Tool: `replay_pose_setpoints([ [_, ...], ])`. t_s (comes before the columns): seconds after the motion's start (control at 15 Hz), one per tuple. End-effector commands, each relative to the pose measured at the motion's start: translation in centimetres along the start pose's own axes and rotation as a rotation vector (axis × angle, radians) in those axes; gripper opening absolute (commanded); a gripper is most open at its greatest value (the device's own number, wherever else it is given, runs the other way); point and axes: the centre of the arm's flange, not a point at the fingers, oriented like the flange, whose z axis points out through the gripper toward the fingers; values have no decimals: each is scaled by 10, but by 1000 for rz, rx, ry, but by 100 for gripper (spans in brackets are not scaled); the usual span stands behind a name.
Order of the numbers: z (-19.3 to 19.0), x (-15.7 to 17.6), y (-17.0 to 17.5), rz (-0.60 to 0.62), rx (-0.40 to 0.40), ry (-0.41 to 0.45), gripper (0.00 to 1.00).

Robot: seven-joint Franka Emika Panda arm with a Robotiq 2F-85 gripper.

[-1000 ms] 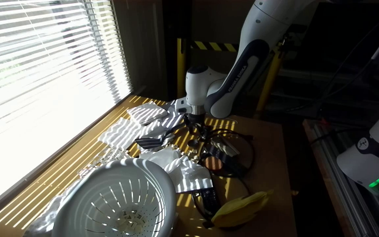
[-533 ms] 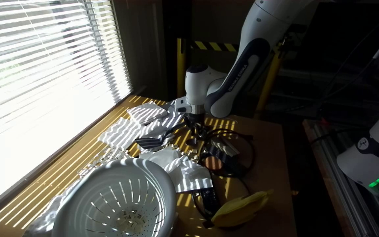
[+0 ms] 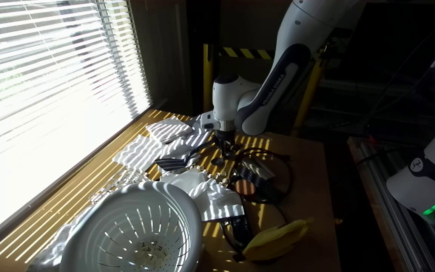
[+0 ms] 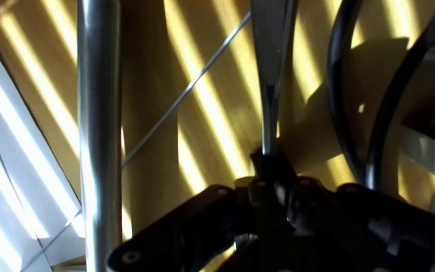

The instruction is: Use the silver spoon to place some tiles in the colander.

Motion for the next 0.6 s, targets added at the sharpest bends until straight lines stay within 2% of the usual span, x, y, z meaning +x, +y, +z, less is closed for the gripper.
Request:
replay_pose_setpoints([
  [0.0,-12,-3,-9,-39,8,-98,2],
  [0.33,-36,13,-17,-173,-21,-322,2],
  [0.53,-45,33,-18,-223,-22,-419,2],
])
